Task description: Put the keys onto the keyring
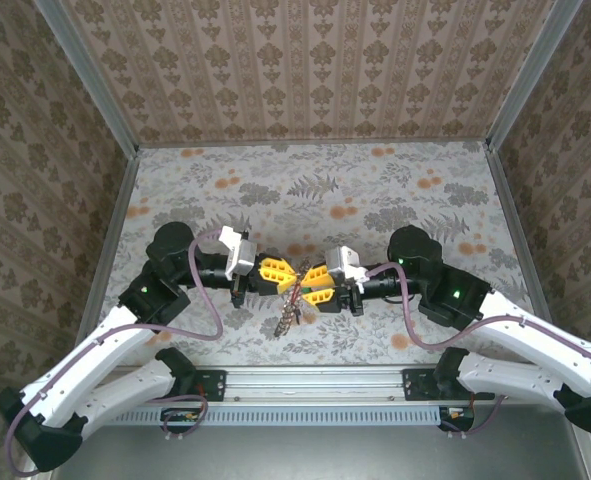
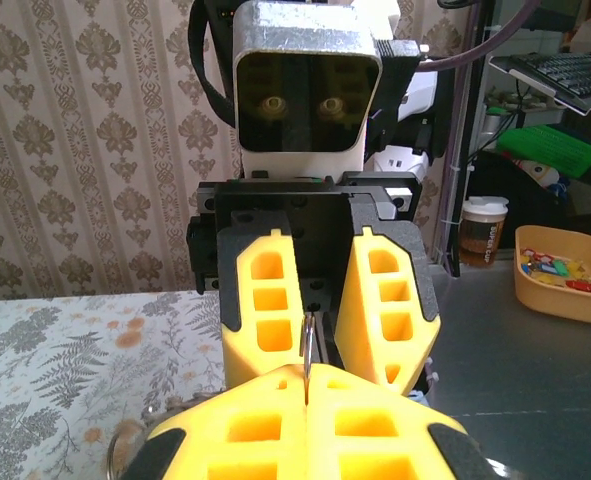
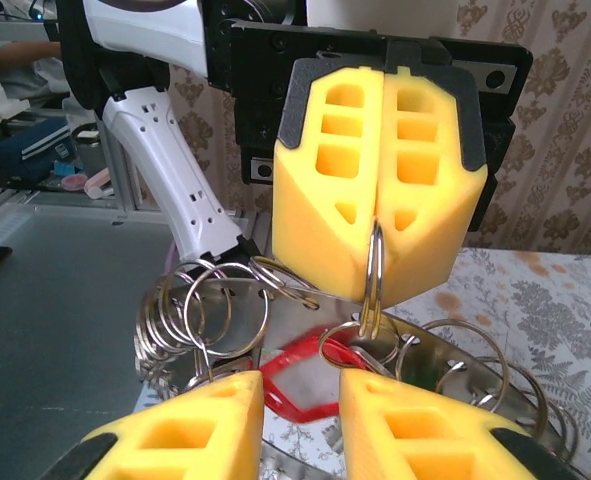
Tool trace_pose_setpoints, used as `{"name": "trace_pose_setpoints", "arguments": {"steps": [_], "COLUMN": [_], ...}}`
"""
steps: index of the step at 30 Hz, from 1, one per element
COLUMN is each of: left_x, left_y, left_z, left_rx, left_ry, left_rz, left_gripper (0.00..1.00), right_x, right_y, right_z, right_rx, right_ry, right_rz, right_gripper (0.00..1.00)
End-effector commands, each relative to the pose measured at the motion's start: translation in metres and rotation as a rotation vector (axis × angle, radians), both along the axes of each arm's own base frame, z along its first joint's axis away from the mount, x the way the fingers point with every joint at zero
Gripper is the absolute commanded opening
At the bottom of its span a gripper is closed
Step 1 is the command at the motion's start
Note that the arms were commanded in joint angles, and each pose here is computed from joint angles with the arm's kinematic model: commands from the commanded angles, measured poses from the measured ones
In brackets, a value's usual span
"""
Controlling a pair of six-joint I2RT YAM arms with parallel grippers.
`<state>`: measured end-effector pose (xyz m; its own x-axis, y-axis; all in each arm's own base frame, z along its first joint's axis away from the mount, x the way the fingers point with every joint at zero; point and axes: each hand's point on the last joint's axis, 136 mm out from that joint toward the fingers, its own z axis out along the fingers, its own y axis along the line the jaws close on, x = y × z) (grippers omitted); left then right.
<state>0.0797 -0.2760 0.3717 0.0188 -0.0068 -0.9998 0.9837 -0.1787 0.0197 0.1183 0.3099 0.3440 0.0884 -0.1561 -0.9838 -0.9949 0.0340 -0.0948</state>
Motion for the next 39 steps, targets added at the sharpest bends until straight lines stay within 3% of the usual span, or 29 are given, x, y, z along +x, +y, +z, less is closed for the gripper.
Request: {"name": "trace_pose_setpoints", "arguments": {"steps": [1, 5, 8, 10, 15, 21, 25, 27, 33, 39], "left_x": [-0.007, 0.012, 0.039, 0.055, 0.08, 0.114, 0.12, 0.128, 0.165, 0.192], "left_y": [0.006, 0.006, 0.011, 0.017, 0.029, 0.033, 0.018, 0.014, -0.003, -0.033], "left_z": [0.02, 0.012, -0.005, -0.018, -0.052, -0.107, -0.13, -0.143, -0.185, -0.211], "left_rx": [-0.063, -0.012, 0.061, 0.1, 0.198, 0.398, 0.493, 0.537, 0.65, 0.69], "left_ry": [-0.053, -0.037, -0.004, 0.031, 0.091, 0.186, 0.158, 0.175, 0.237, 0.282], "left_rz": [-0.017, 0.093, 0.24, 0.323, 0.476, 0.643, 0.673, 0.69, 0.763, 0.74], "left_gripper": [0.0, 0.0, 0.0, 0.0, 0.0, 0.0, 0.0, 0.0, 0.0, 0.0], "right_x": [0.004, 0.019, 0.053, 0.075, 0.11, 0.146, 0.156, 0.158, 0.159, 0.158], "right_y": [-0.002, -0.013, -0.029, -0.041, -0.062, -0.087, -0.104, -0.112, -0.139, -0.169], "right_z": [0.006, 0.005, -0.008, -0.028, -0.07, -0.094, -0.098, -0.101, -0.103, -0.107], "right_rx": [0.026, 0.018, -0.029, -0.077, -0.125, -0.126, -0.093, -0.108, -0.132, -0.074], "right_ry": [-0.014, -0.031, -0.019, -0.002, 0.088, 0.223, 0.259, 0.256, 0.221, 0.236], "right_rz": [-0.027, -0.153, -0.374, -0.513, -0.721, -0.873, -0.942, -0.973, -1.093, -1.198], "right_gripper": [0.28, 0.33, 0.43, 0.54, 0.71, 0.79, 0.83, 1.0, 1.0, 1.0]}}
